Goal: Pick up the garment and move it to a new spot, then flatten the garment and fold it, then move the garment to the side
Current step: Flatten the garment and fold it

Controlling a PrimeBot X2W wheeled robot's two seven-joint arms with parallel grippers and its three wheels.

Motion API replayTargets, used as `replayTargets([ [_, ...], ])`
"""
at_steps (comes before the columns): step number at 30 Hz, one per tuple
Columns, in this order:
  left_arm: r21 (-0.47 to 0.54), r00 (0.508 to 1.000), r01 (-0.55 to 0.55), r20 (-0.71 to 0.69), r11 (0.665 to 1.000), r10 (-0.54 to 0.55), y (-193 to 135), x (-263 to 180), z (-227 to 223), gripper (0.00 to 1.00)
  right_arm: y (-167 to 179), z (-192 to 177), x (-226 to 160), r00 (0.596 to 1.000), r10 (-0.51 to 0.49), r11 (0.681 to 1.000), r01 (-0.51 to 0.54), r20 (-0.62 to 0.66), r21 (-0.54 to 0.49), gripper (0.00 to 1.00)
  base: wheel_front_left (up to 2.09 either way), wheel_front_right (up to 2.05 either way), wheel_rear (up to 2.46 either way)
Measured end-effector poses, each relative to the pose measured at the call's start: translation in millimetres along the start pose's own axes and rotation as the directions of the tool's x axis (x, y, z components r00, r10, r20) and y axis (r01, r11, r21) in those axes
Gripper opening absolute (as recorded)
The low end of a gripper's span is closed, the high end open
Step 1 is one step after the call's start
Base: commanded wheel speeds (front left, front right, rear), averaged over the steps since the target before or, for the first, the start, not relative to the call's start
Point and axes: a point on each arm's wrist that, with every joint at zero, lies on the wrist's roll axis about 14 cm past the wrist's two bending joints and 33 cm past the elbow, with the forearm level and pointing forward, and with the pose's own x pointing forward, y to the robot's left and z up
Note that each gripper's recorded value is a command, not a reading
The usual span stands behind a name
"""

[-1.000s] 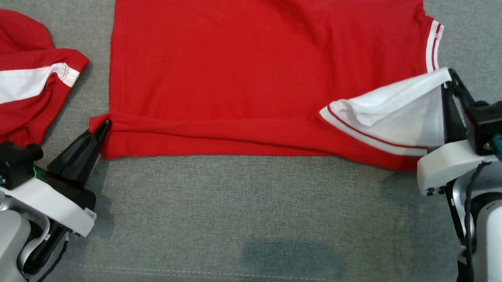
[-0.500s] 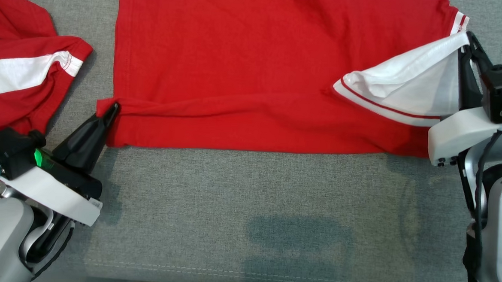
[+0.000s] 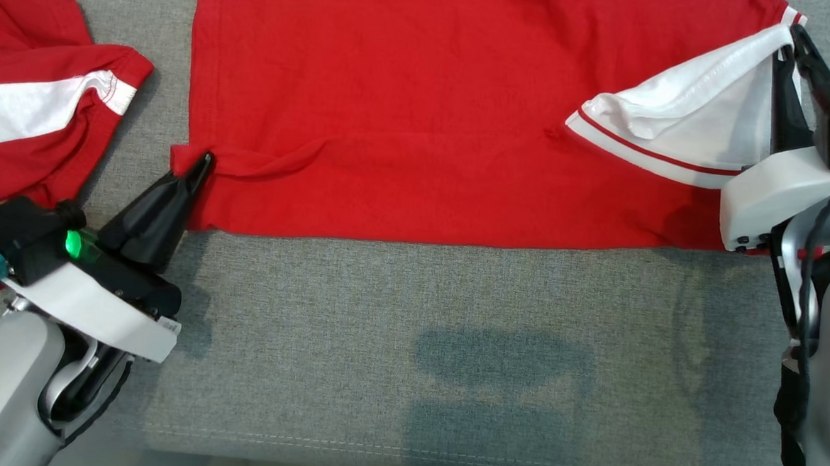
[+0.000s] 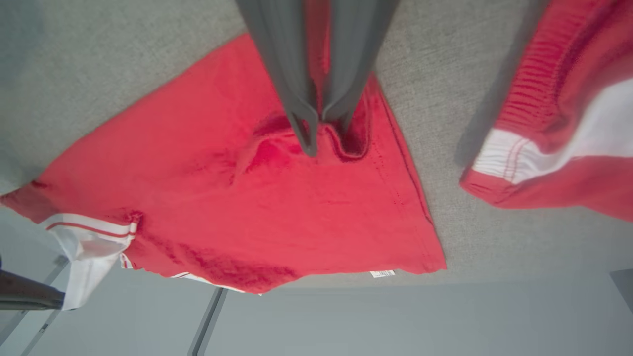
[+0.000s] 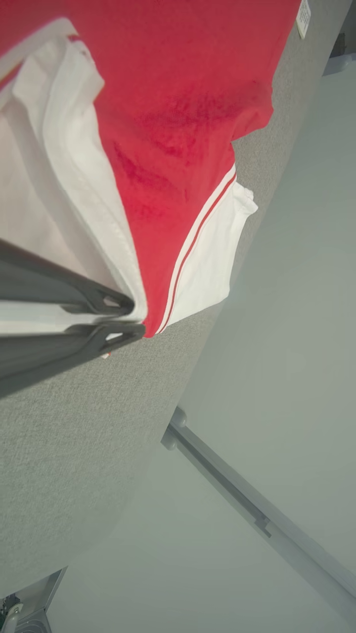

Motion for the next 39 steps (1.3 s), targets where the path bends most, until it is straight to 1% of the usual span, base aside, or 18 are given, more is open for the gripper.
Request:
replayTargets([
  [1,0.002,1.000,0.006,0.010,1.000,-0.006,-1,2,4,1.00,-1,-1,0,1.000,0.000,1.000,0.000,-0.001,0.012,1.00,0.00,0.00,0.00],
  [6,0.005,0.997,-0.004,0.071,1.000,0.004,1,4,23,1.00,-10,3,-2,1.000,-0.023,0.999,0.022,0.021,0.025,1.00,0.00,0.00,0.00],
  [11,0.013,0.995,-0.036,0.098,0.999,0.035,3,-2,32,1.00,-17,8,-18,0.997,-0.038,0.998,0.034,0.066,0.060,1.00,0.00,0.00,0.00],
  [13,0.009,0.996,-0.049,0.081,0.999,0.048,3,-10,27,1.00,-14,2,-28,0.997,-0.027,0.995,0.020,0.068,0.098,1.00,0.00,0.00,0.00],
  [17,-0.012,0.995,-0.081,0.060,0.997,0.081,0,-26,17,1.00,-7,-21,-53,0.999,-0.008,0.992,0.004,0.033,0.122,1.00,0.00,0.00,0.00],
  [22,-0.016,0.992,-0.100,0.071,0.995,0.101,-6,-38,17,1.00,-12,-45,-79,1.000,-0.027,0.978,0.024,0.008,0.205,1.00,0.00,0.00,0.00],
  [25,-0.017,0.992,-0.105,0.065,0.994,0.106,-10,-45,14,1.00,-16,-62,-92,0.999,-0.051,0.959,0.052,-0.012,0.277,1.00,0.00,0.00,0.00],
  [26,-0.023,0.992,-0.105,0.066,0.994,0.106,-14,-48,13,1.00,-19,-72,-98,0.998,-0.067,0.946,0.070,-0.021,0.317,1.00,0.00,0.00,0.00],
  [27,-0.027,0.992,-0.106,0.066,0.994,0.108,-15,-49,12,1.00,-20,-77,-100,0.997,-0.073,0.939,0.078,-0.027,0.335,1.00,0.00,0.00,0.00],
  [29,-0.024,0.992,-0.108,0.058,0.994,0.109,-16,-52,9,1.00,-18,-84,-102,0.997,-0.076,0.927,0.083,-0.034,0.366,1.00,0.00,0.00,0.00],
  [33,-0.028,0.992,-0.117,0.043,0.993,0.118,-15,-57,3,1.00,-11,-104,-104,0.995,-0.081,0.882,0.098,-0.056,0.461,1.00,0.00,0.00,0.00],
  [34,-0.028,0.992,-0.119,0.041,0.992,0.120,-14,-57,3,1.00,-8,-108,-104,0.995,-0.078,0.878,0.097,-0.060,0.469,1.00,0.00,0.00,0.00],
  [38,-0.028,0.991,-0.126,0.038,0.992,0.127,-12,-59,2,1.00,3,-119,-101,0.995,-0.070,0.842,0.096,-0.069,0.532,1.00,0.00,0.00,0.00],
  [39,-0.026,0.991,-0.127,0.037,0.991,0.128,-12,-59,2,1.00,6,-119,-99,0.996,-0.063,0.840,0.088,-0.064,0.536,1.00,0.00,0.00,0.00],
])
